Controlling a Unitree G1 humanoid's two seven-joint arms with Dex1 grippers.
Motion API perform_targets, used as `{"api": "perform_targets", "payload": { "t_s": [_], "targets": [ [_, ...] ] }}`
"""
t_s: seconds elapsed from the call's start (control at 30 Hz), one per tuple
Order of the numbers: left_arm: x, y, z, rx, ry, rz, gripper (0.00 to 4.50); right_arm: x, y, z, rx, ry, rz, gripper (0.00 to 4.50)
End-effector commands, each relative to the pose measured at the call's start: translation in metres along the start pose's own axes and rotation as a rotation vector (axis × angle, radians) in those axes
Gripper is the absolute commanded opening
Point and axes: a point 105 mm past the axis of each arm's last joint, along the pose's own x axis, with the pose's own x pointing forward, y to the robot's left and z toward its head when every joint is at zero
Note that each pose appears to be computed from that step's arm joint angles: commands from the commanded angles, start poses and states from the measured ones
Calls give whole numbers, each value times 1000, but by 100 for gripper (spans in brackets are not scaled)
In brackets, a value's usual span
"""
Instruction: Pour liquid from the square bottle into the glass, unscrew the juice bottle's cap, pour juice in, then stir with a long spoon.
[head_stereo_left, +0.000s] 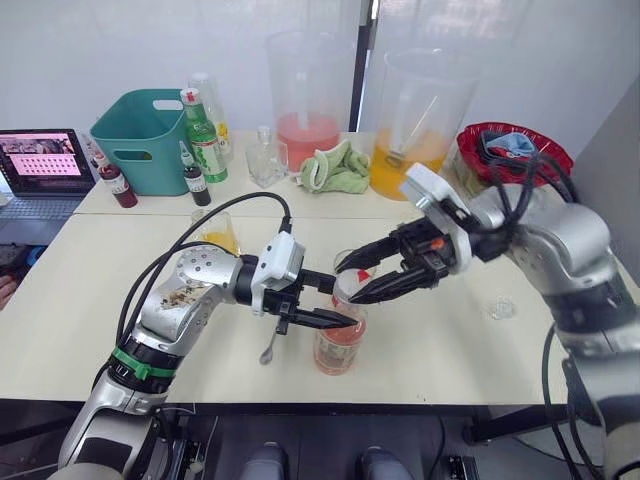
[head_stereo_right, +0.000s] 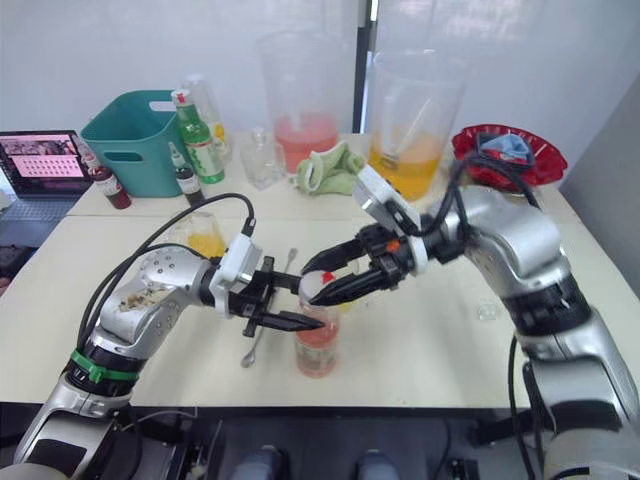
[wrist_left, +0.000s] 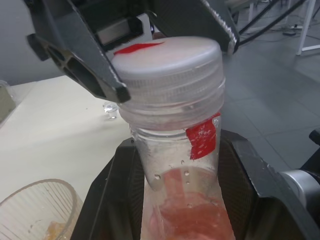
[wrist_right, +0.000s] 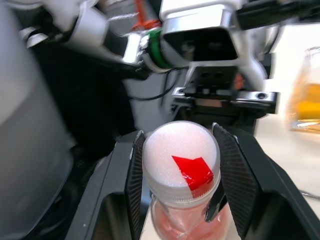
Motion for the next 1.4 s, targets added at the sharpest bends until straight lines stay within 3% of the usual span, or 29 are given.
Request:
{"api": "perform_targets", "payload": {
  "t_s": [0.03,0.23,0.3,0.47,0.6,0.8,0.9,0.97,1.13,1.4],
  "targets": [
    [-4,4,-5,10,60,33,195,3,6,11,-58,3,112,166],
    [-5,4,-6,11,57,32,195,-4,9,24,-108,-28,74,166],
    [-6,4,-7,11,55,33,195,-6,10,32,-124,-60,27,270],
    [-7,2,-10,7,53,36,195,-13,26,59,-191,-206,-86,439],
    [-7,0,-13,4,50,41,195,-10,36,60,-196,-267,-210,445],
    [-8,-4,-17,-1,33,65,195,15,41,18,-142,-211,-595,445],
    [-9,-6,-18,-2,32,67,195,17,48,17,-100,-297,-675,445],
    [-8,-7,-18,-3,32,67,195,20,46,12,-76,-287,-729,445],
    [-7,-6,-18,-5,30,59,195,18,45,7,-35,-292,-786,445],
    [-4,-1,-14,0,27,50,195,21,48,3,-8,-255,-758,445]
  ]
}}
